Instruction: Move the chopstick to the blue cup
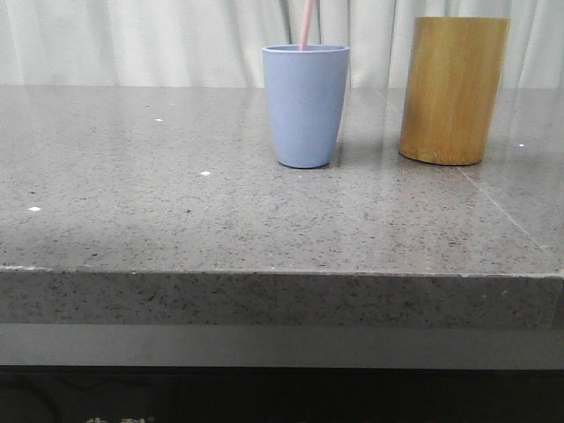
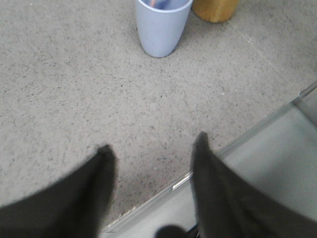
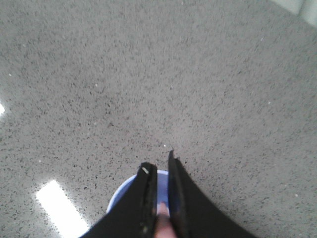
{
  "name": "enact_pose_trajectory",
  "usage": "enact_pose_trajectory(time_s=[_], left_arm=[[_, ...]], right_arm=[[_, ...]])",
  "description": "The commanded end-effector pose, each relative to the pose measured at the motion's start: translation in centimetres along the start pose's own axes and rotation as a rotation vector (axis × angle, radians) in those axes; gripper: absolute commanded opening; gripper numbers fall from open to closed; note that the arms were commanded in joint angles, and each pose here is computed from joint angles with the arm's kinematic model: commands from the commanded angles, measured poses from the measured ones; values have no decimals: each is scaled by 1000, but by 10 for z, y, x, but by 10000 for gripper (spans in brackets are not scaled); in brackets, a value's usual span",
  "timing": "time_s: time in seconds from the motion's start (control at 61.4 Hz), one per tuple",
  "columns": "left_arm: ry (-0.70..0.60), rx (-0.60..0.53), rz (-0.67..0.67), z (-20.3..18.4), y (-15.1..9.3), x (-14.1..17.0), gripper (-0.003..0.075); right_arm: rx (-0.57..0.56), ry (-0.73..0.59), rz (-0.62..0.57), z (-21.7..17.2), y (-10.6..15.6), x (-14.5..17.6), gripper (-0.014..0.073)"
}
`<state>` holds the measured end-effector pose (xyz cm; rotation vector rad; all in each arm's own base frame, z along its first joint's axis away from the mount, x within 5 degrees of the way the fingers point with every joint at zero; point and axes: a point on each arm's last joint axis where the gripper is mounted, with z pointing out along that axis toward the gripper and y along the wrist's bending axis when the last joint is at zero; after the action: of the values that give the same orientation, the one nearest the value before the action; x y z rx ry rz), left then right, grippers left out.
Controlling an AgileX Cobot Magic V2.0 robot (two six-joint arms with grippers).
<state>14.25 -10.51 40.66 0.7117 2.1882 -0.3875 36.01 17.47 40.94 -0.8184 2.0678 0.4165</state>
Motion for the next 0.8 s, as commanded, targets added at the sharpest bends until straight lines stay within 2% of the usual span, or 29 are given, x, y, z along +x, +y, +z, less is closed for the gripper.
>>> enact_pose_trajectory(time_s=[0.0,0.049,0.147,0.261,0.456,0.554,0.782], left_arm=[[-110,15,-7,-12,-3,-11,316],[-110,15,-7,-12,-3,-11,316],[-110,15,-7,-12,-3,-11,316],[-110,15,-7,-12,-3,-11,316],[-110,15,-7,-12,-3,-11,316],[-110,15,-7,-12,-3,-11,316],[-110,15,-7,-12,-3,-11,316]], right_arm=[[27,-115,-12,-21,2,-17,-5],[21,-110,-8,-20,2,-16,52],[9,-101,-4,-20,3,-16,248],[3,-101,-11,-30,6,-17,372],[47,-140,-54,-81,17,-24,384],[108,-173,-58,-122,24,-26,383],[225,-160,109,-199,40,-6,383]])
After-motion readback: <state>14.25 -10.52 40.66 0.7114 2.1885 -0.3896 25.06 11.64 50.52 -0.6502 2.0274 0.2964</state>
